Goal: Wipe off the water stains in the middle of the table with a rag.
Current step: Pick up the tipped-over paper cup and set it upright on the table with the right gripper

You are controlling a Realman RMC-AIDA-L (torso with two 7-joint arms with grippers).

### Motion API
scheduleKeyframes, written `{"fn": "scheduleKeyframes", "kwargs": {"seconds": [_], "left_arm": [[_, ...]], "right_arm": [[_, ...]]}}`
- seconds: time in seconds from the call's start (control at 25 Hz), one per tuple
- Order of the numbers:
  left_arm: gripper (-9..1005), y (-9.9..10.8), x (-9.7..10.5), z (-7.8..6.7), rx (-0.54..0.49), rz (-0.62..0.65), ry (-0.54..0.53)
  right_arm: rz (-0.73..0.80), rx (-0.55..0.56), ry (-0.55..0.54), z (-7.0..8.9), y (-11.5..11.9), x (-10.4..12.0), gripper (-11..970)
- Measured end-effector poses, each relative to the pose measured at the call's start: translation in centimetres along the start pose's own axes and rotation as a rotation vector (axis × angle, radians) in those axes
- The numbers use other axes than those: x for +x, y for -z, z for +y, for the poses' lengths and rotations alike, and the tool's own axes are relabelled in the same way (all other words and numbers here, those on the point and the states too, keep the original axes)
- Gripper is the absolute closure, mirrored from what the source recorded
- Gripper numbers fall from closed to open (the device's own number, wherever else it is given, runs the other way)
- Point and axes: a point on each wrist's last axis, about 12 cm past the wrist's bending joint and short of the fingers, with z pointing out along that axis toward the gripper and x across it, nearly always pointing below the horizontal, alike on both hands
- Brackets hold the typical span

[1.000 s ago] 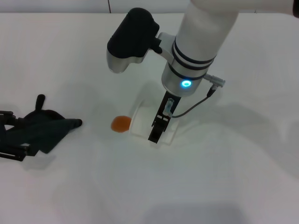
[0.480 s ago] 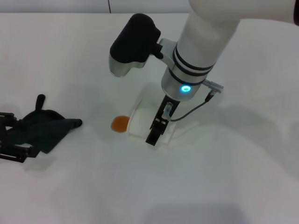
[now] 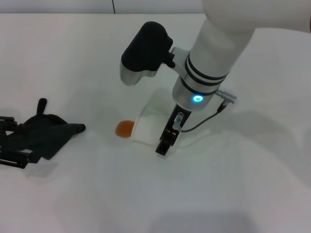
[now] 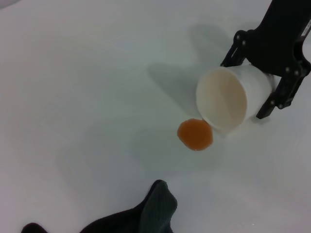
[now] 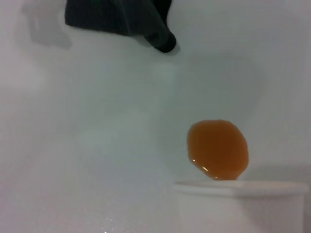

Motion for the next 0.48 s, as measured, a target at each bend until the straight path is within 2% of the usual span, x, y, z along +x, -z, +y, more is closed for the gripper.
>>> {"fn": "scheduleKeyframes", "kwargs": {"seconds": [0.28,0.48], "left_arm": [[148,-0.1,0.0,0.0,-0.001,-0.001,0.000],[148,0.1,0.2,0.0,-0.010,-0.012,0.005]], "right_arm": [[-0.021,-0.012,-0.011,0.0,0.2,-0.2,266],[-0.113,-0.049,-0.038,-0.6,1.2,0.0,303]]}}
